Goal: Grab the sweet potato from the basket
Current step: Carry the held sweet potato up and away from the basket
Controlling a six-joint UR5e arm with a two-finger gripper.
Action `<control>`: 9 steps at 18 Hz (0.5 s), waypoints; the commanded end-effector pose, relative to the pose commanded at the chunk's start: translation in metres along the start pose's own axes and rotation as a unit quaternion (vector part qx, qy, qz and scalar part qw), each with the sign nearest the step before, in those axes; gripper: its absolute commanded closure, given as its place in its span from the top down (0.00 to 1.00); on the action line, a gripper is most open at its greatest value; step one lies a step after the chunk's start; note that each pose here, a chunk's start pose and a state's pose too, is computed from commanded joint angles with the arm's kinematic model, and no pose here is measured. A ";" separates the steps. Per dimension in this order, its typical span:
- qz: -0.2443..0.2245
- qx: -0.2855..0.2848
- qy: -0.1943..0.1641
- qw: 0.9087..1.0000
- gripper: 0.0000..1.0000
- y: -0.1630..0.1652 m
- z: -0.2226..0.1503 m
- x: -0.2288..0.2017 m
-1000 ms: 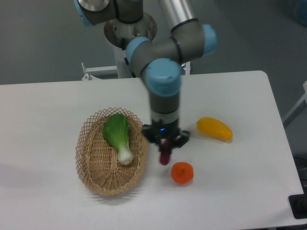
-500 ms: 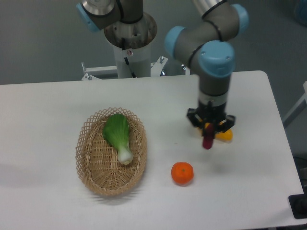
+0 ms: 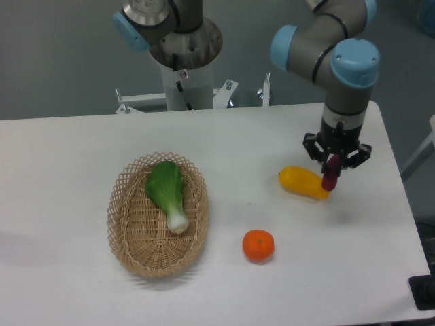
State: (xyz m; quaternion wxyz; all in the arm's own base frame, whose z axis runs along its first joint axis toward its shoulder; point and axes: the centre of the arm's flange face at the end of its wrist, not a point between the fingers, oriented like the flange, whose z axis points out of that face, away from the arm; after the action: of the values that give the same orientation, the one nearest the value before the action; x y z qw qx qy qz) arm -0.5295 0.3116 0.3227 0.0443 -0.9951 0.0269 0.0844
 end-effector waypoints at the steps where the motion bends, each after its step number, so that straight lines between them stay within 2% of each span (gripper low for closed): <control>1: -0.004 0.001 0.003 1.000 0.10 0.005 0.002 -0.002; 9: 0.031 0.000 0.000 1.000 0.11 0.012 0.001 -0.008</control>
State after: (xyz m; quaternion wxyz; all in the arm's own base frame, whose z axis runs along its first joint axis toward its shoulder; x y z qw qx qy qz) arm -0.5381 0.3003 0.3220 0.0418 -0.9938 0.0577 0.0854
